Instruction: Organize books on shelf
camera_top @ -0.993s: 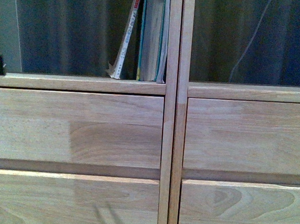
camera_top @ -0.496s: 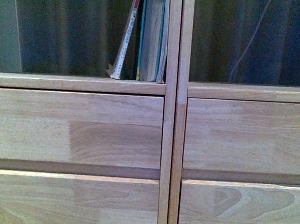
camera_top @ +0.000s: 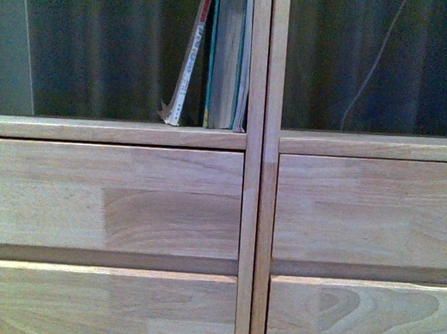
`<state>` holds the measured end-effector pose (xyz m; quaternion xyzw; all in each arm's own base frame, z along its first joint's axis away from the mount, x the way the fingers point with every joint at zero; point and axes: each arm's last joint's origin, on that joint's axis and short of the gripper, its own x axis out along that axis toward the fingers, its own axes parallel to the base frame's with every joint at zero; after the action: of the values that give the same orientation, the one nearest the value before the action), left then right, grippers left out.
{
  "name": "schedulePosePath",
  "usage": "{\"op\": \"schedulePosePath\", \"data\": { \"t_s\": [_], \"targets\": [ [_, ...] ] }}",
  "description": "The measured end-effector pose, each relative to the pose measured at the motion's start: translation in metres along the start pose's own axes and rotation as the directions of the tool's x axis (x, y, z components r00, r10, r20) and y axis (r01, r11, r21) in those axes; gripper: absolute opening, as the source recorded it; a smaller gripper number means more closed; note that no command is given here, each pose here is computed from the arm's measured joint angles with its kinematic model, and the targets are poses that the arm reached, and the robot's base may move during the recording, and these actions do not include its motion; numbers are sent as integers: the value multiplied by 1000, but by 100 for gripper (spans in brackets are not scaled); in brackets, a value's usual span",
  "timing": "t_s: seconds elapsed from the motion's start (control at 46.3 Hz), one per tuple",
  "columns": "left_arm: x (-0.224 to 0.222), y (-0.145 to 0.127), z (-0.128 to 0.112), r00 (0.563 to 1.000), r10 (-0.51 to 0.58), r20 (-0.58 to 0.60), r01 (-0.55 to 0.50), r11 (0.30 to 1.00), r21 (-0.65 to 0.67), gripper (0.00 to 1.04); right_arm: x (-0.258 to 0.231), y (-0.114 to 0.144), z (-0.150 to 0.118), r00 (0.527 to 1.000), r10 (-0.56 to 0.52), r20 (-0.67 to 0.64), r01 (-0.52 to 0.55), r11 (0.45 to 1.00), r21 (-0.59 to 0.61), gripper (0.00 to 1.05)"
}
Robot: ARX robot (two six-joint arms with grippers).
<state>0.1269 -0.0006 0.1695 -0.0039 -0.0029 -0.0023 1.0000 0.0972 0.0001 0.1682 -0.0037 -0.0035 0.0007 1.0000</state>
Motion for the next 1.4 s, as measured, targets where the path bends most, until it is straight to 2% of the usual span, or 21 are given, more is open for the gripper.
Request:
{"op": "schedulePosePath", "data": {
  "t_s": [0.799,0.863,1.144,1.187,1.252,1.403],
  "targets": [
    [-18,0,1,1000,0,8,0,1000,0,3,0,0,0,1000,0,0,0,1000,0,3],
    [-25,0,-3,1000,0,-25,0,1000,2,3,0,0,0,1000,0,0,0,1000,0,3],
    [-30,0,-2,1000,0,3,0,1000,2,3,0,0,0,1000,0,1,0,1000,0,3],
    [-30,0,-2,1000,0,3,0,1000,2,3,0,0,0,1000,0,1,0,1000,0,8],
    [-30,0,-2,1000,0,3,0,1000,2,11,0,0,0,1000,-1,1,1,1000,0,16],
    [-30,0,-2,1000,0,3,0,1000,2,40,0,0,0,1000,0,1,0,1000,0,44]
  ]
}}
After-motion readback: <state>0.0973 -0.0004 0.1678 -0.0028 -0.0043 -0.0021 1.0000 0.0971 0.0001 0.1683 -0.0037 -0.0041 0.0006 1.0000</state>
